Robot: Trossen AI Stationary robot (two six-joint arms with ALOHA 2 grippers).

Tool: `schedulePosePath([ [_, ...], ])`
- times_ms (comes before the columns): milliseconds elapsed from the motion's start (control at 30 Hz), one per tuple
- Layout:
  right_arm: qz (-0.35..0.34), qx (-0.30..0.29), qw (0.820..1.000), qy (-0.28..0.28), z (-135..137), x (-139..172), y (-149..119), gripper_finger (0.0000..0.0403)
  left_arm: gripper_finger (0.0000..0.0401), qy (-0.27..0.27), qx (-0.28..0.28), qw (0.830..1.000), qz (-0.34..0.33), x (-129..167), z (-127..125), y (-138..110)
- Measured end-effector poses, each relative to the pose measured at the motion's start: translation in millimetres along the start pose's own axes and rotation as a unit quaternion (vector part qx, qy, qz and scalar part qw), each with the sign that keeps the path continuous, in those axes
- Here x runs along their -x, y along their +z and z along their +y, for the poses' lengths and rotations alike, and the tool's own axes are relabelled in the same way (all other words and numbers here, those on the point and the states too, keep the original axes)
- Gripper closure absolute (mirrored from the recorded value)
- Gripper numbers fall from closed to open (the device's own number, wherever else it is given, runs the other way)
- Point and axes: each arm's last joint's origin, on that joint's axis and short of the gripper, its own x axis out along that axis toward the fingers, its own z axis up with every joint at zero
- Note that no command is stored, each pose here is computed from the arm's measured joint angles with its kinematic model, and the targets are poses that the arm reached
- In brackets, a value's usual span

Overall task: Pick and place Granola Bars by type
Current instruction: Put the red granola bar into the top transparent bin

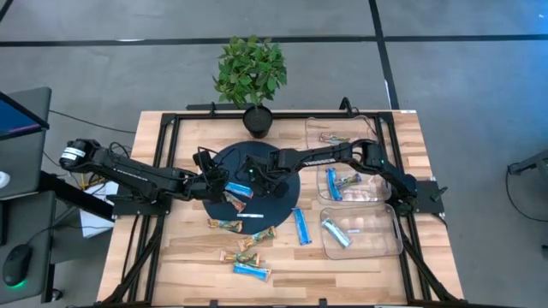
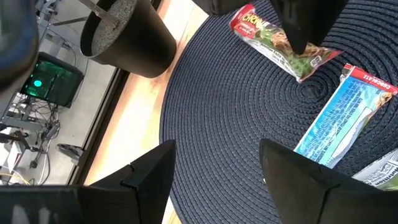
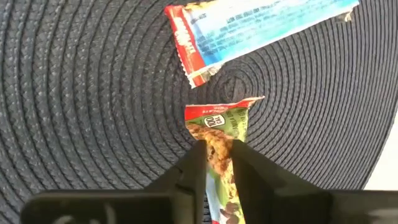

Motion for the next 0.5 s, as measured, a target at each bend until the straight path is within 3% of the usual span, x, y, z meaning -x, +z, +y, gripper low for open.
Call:
schedulePosePath([
  [167,0.001,-0.037,0.999,-0.001,-1.7,0.0,-2.7,0.0361,0.0172,0.0,0.0,1.0,0.0,0.0,0.0,0.1],
  [500,0.004,-0.04,0.999,-0.002,-2.6,-0.2,-4.7,0.0374,0.0172,0.0,0.001,1.0,0.0,0.0,0.0,0.1],
])
